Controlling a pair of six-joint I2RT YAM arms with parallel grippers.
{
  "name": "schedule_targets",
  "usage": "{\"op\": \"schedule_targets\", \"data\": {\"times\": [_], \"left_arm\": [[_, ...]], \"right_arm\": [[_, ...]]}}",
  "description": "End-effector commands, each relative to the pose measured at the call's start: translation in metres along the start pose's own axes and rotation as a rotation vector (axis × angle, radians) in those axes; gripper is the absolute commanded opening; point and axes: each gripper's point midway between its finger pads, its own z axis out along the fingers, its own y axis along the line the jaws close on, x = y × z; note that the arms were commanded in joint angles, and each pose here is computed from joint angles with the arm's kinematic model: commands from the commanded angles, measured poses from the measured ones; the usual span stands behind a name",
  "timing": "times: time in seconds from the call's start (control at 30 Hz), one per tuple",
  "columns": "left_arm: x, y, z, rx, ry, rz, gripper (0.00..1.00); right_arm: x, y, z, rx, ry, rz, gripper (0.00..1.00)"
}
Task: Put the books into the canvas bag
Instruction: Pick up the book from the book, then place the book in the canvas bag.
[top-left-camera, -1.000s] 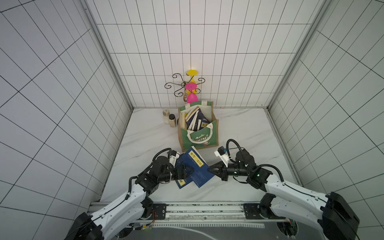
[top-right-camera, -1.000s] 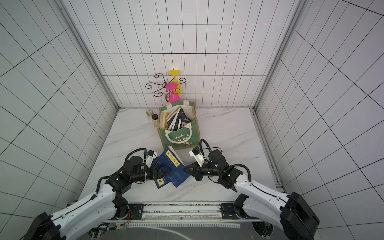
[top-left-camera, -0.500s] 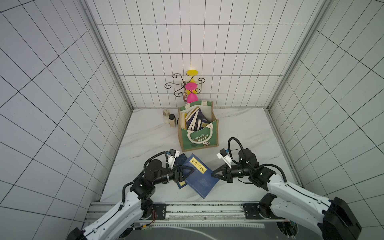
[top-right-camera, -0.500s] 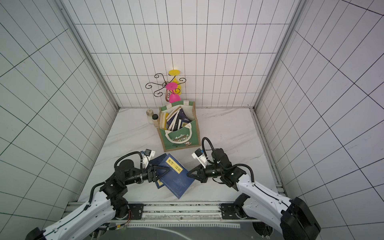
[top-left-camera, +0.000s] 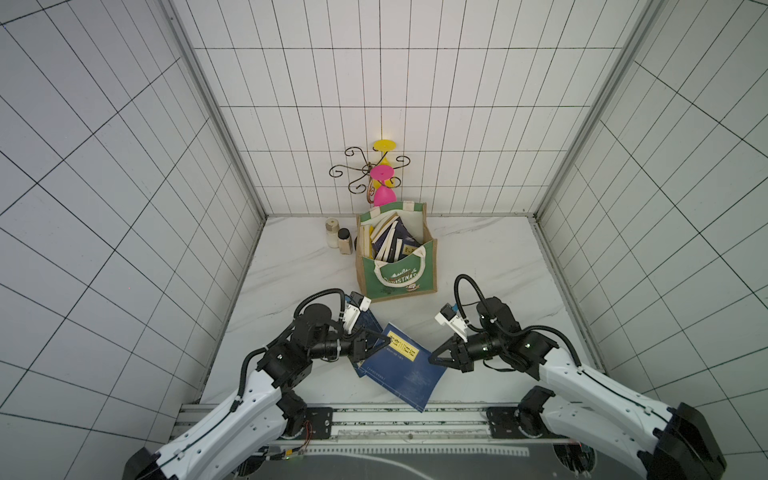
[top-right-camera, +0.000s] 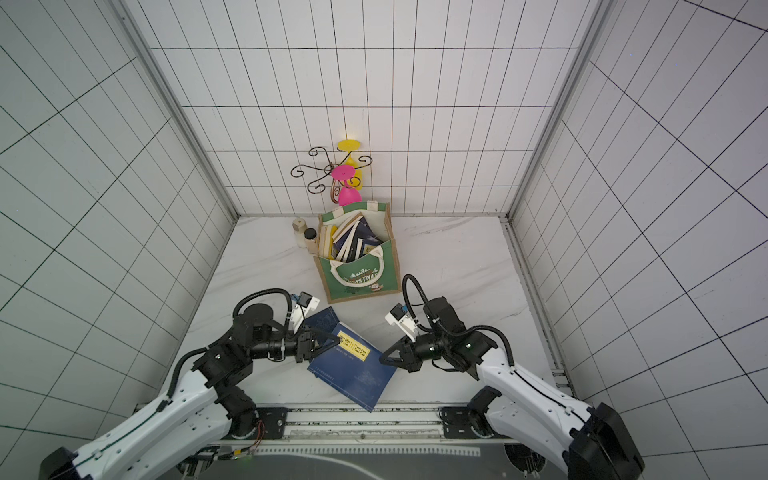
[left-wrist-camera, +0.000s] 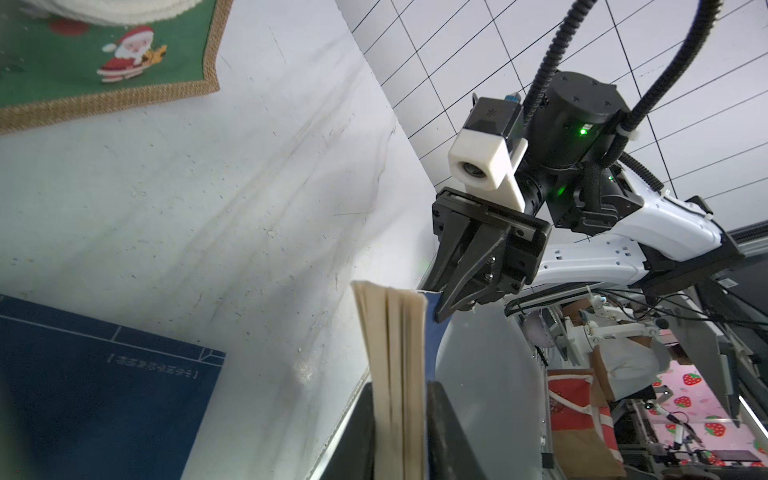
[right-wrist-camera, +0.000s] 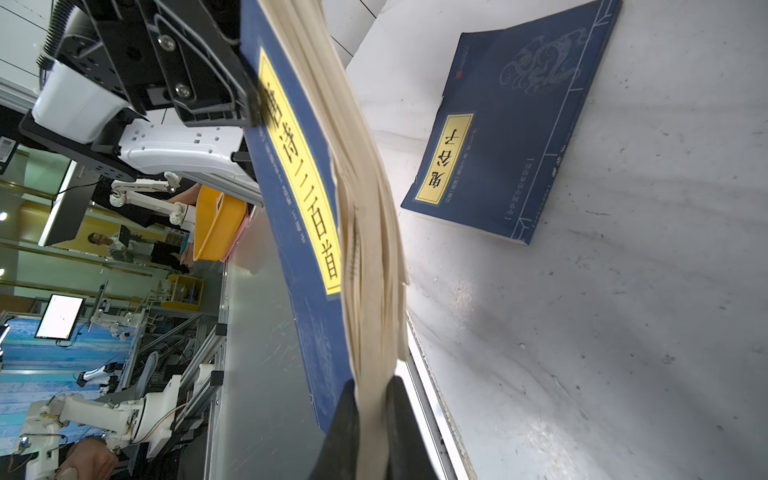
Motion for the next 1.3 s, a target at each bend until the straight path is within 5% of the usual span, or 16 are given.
{"op": "schedule_targets", "data": {"times": [0.0,0.13,0.2,0.33,0.43,0.67,0.87,1.27], "left_arm": [[0.007,-0.009,0.005,-0.034,0.097,0.050,0.07],[-0.005,-0.007,0.004,-0.154,0.134,0.087,0.00],[-0.022,-0.009,-0.001,-0.224,0.117,0.120,0.00],[-0.077,-0.021,-0.013,-0.373,0.048,0.226,0.00],[-0.124,-0.038,-0.020,-0.458,-0.008,0.304,0.00],[-0.243,-0.092,-0.045,-0.513,-0.262,0.418,0.00],[-0.318,-0.098,-0.060,-0.576,-0.439,0.460,0.00],[-0.368,-0.019,-0.012,-0.658,-0.449,0.408,0.00]], "right_arm": [[-0.033,0.024,-0.014,-0.020,-0.061,-0.100,0.00],[-0.038,0.021,-0.017,0.008,-0.081,-0.107,0.00],[-0.042,0.020,-0.020,0.031,-0.100,-0.116,0.14],[-0.051,0.012,-0.032,0.131,-0.173,-0.128,0.74],[-0.058,0.003,-0.044,0.232,-0.235,-0.127,0.99],[-0.065,-0.005,-0.068,0.366,-0.359,-0.115,0.99],[-0.065,0.000,-0.069,0.345,-0.360,-0.131,0.99],[-0.065,0.003,-0.069,0.336,-0.362,-0.142,0.99]]}}
